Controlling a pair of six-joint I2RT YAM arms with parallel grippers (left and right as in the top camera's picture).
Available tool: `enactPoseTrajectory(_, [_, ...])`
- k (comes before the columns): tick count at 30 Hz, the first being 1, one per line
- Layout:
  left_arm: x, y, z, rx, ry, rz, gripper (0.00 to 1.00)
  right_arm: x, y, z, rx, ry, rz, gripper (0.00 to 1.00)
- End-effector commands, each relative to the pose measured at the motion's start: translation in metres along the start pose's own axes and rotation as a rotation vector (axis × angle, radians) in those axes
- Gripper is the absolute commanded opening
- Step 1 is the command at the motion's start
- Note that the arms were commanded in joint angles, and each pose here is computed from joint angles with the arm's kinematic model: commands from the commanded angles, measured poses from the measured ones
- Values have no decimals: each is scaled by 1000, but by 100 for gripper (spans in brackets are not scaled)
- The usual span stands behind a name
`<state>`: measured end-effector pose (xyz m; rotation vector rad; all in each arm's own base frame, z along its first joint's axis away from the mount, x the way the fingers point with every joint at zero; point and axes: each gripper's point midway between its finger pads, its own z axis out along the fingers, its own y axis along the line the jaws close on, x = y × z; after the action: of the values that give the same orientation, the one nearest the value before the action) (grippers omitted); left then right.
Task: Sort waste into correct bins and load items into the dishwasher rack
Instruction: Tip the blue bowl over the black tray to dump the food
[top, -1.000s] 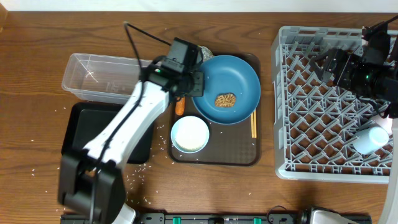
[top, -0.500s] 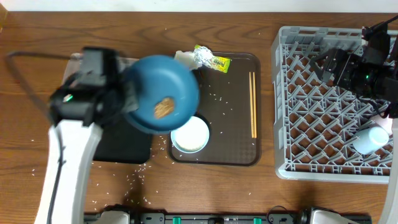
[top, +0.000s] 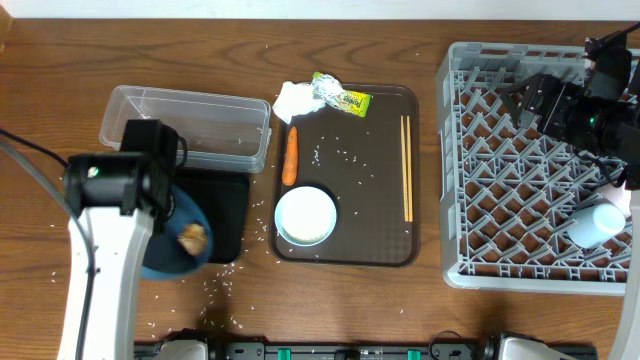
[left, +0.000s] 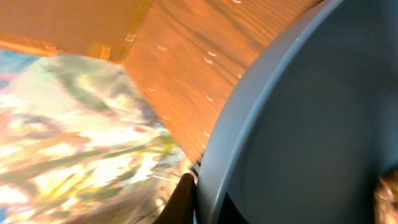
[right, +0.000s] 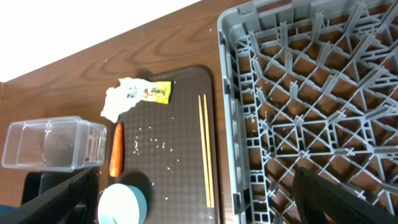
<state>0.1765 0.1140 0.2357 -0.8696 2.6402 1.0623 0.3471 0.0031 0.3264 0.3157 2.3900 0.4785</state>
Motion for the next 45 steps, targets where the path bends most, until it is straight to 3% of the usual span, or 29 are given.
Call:
enactPoseTrajectory(1, [-11,6,12,-154,-34,-45,6,0,1,3,1,2,3,93])
enactPoseTrajectory(13, [-28,-34,43,-312,42,149,6,-1,1,3,0,-1,1,93])
enactPoseTrajectory(20, [-46,-20,30,-357,-20,153,6,-3,2,3,-2,-8,-1,93])
enactPoseTrajectory(25, [-58,-30,27,-302,-60,76,6,-4,2,3,-3,-13,-3,93])
enactPoseTrajectory(28, [-58,-35,22,-301,-72,121,6,-2,2,3,-1,-4,0,93])
enactPoseTrajectory(31, [-71,-35,9,-358,-180,172,6,-3,2,3,-2,-8,-1,93])
enactPoseTrajectory(36, [-66,-55,1,-309,-209,204,6,-5,2,3,-4,-15,-4,93])
enactPoseTrajectory(39, [-76,-51,-7,-372,-259,319,6,-3,2,3,-3,-9,-2,93])
enactPoseTrajectory(45, [-75,-51,-6,-368,-259,306,6,0,1,3,1,3,3,93])
